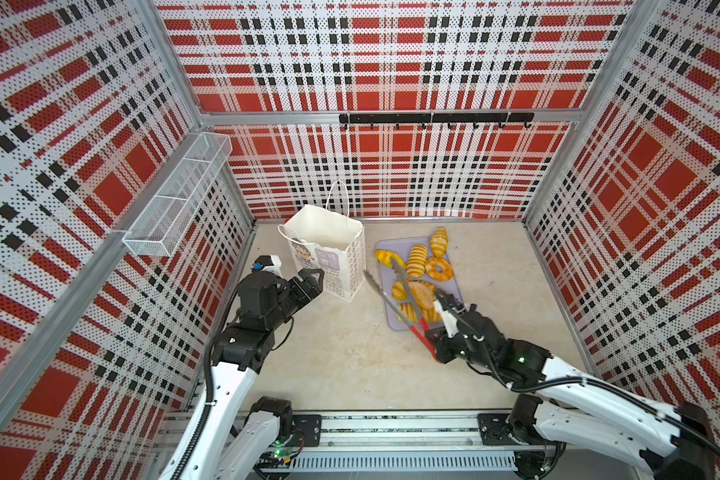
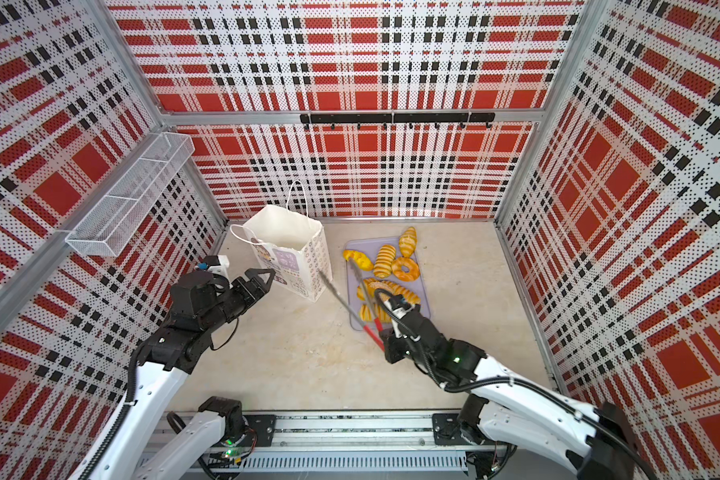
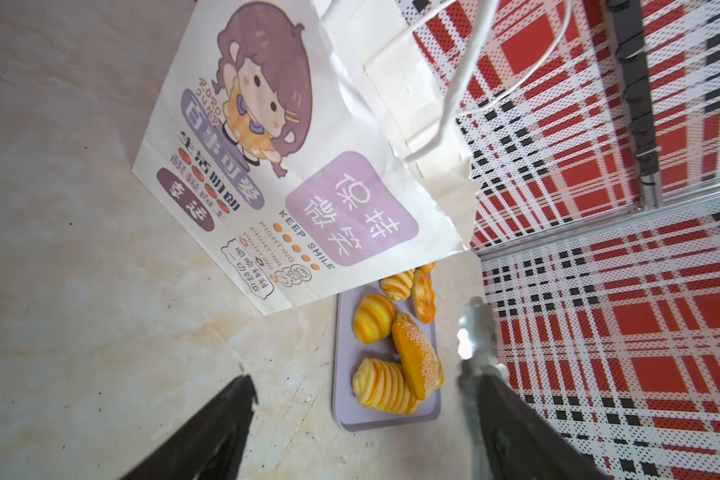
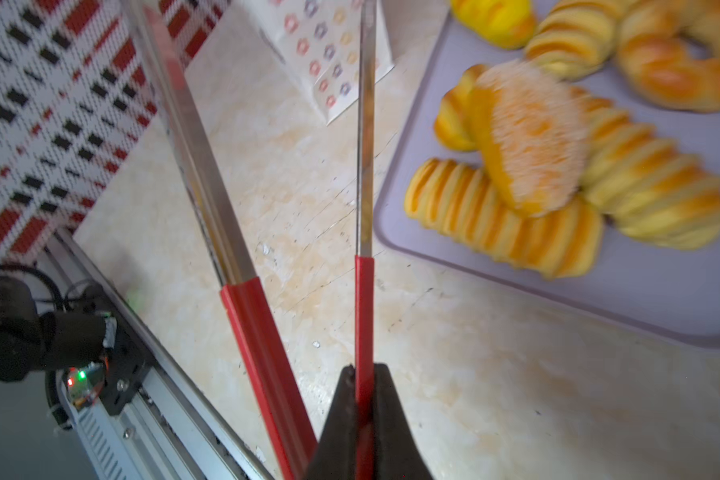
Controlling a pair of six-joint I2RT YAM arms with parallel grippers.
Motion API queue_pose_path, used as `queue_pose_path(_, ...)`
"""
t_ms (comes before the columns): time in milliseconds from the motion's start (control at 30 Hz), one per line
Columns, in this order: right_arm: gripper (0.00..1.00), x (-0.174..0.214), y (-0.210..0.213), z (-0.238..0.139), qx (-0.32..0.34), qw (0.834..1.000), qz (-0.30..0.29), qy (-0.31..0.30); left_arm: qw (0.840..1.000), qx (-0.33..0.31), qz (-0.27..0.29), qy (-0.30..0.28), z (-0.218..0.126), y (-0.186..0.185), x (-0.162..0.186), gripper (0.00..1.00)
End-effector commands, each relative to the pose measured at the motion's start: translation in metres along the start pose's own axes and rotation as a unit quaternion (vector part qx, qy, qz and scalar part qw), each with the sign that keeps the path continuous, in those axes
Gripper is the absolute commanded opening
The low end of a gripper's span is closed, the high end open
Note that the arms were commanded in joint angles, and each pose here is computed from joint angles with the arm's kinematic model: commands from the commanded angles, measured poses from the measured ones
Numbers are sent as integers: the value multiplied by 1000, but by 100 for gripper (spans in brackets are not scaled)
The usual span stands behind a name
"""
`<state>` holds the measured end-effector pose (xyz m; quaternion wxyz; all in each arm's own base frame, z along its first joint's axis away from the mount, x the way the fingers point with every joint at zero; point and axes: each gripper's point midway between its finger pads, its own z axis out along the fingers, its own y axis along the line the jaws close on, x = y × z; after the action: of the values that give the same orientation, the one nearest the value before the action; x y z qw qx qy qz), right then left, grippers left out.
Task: Place the fake bread into the paper bag
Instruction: 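Lift the tongs upright with the right gripper while the left gripper approaches them, then grasp the metal arms of the tongs with the left gripper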
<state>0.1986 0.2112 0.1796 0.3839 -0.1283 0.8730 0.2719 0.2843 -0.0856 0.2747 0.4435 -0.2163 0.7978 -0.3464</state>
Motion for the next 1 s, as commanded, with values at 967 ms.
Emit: queue_pose_path(967, 0, -184, 26, -49, 1, 979, 104, -173, 913, 401, -33, 73, 25, -254, 108, 82)
